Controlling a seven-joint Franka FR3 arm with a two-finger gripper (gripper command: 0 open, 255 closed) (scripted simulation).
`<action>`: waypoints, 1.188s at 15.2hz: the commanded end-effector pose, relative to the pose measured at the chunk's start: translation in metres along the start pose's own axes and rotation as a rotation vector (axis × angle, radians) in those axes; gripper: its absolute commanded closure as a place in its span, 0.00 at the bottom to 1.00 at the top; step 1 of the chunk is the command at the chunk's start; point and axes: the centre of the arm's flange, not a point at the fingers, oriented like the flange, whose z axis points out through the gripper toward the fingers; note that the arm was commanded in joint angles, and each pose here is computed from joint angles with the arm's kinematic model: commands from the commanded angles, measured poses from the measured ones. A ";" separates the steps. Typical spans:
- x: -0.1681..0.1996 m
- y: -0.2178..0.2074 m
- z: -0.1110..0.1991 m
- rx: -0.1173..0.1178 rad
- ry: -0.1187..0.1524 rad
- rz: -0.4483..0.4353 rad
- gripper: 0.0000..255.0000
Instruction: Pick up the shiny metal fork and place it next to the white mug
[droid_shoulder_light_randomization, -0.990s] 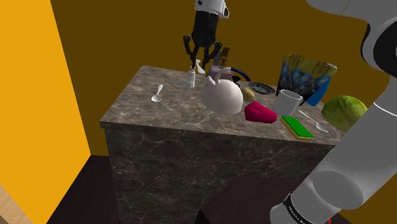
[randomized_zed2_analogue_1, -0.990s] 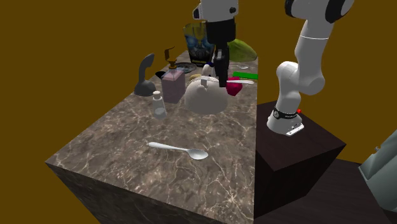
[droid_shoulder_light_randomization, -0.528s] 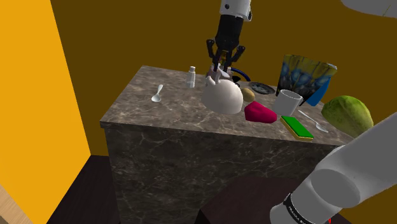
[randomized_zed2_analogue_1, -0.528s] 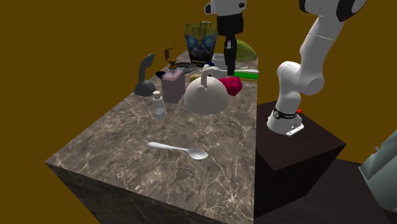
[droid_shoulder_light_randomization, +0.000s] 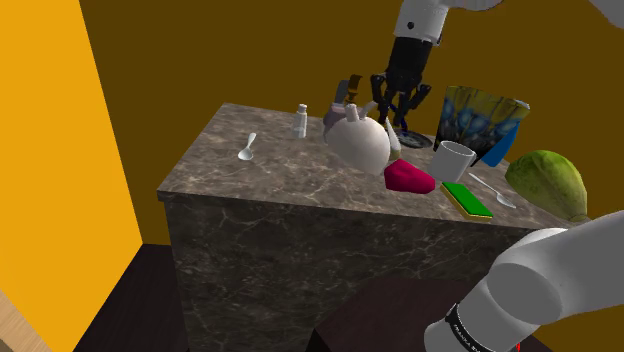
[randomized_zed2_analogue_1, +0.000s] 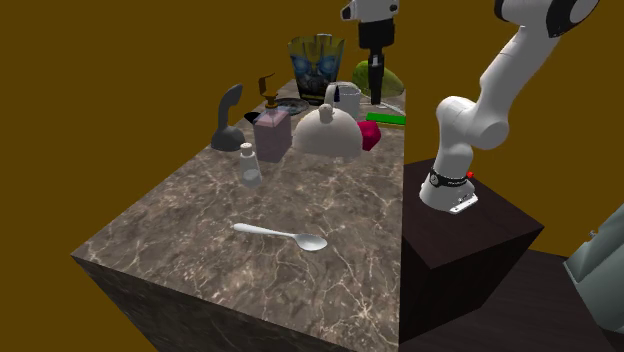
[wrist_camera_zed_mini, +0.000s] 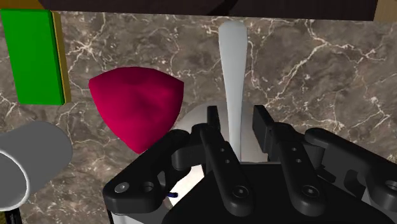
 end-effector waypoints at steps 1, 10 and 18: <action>-0.005 0.026 -0.005 -0.001 -0.002 0.000 1.00; -0.029 0.143 -0.003 -0.001 -0.002 0.000 1.00; -0.050 0.246 -0.001 -0.001 -0.002 0.000 1.00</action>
